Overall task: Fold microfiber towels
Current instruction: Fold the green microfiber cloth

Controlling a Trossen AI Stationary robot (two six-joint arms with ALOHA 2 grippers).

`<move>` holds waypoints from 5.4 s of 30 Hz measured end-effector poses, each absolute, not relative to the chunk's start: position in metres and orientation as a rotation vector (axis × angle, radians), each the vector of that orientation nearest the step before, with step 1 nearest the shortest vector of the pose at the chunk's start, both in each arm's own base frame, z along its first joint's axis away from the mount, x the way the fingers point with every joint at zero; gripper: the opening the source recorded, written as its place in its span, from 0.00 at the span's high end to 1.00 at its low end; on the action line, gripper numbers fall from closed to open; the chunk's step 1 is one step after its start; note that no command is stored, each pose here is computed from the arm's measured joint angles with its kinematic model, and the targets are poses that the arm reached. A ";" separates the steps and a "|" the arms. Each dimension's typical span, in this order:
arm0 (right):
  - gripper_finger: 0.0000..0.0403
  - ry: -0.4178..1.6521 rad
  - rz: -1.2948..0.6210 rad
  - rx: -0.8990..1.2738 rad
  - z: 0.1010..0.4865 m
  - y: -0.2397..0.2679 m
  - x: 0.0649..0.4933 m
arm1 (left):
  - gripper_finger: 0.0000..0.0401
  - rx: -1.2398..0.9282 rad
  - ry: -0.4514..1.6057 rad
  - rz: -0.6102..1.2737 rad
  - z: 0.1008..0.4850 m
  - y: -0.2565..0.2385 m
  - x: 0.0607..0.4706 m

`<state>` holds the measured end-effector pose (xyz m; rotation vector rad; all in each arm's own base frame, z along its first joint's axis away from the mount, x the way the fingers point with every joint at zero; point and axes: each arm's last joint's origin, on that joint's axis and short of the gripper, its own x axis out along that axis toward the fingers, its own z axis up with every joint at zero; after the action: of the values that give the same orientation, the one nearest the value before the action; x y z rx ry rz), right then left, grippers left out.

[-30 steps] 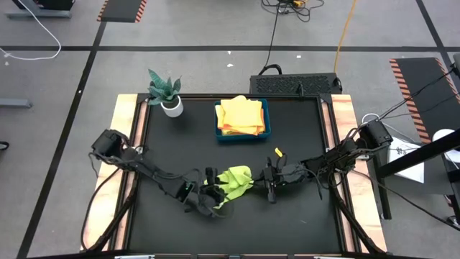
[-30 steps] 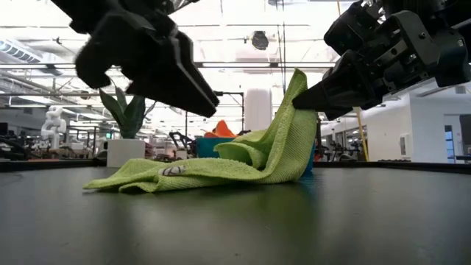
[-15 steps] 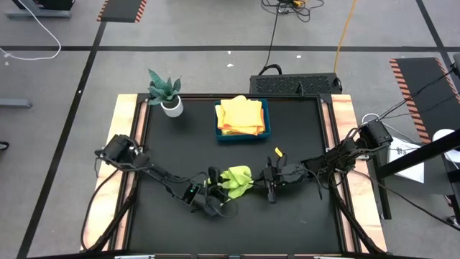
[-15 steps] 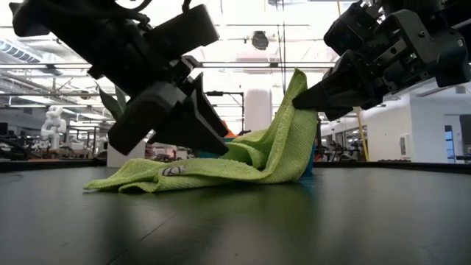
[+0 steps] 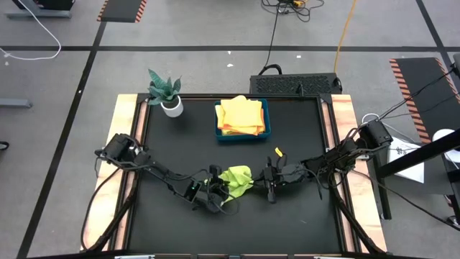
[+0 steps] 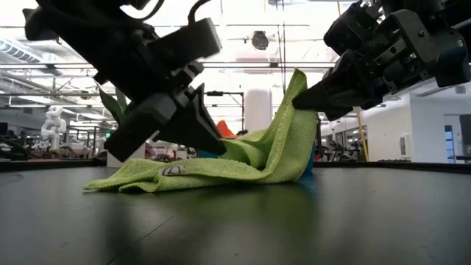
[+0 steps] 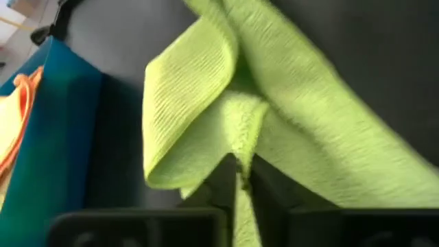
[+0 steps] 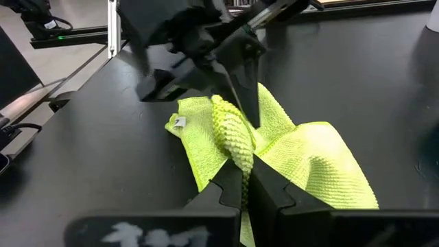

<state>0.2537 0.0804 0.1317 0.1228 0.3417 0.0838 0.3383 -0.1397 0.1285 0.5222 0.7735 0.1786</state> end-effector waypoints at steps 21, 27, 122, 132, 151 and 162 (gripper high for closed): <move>1.00 -0.200 0.714 0.278 0.215 0.126 0.223 | 1.00 0.866 0.290 0.214 0.295 -0.278 0.250; 1.00 -0.296 0.775 0.319 0.238 0.145 0.197 | 1.00 0.947 0.218 0.205 0.321 -0.339 0.231; 0.72 0.712 -0.442 0.239 0.131 0.051 0.207 | 0.48 -0.471 0.799 0.672 0.120 0.008 0.341; 0.72 0.660 -0.365 0.277 0.136 0.054 0.214 | 0.48 -0.474 0.698 0.701 0.125 0.012 0.347; 0.72 0.631 -0.338 0.279 0.139 0.056 0.216 | 0.48 -0.579 0.766 0.733 0.114 0.020 0.344; 0.72 0.617 -0.332 0.280 0.140 0.056 0.217 | 0.48 -0.513 0.762 0.733 0.113 0.007 0.343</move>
<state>0.2171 0.0559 0.1398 0.2803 0.6175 -0.3321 0.3433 0.0072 0.1125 -0.5129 0.7624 0.7334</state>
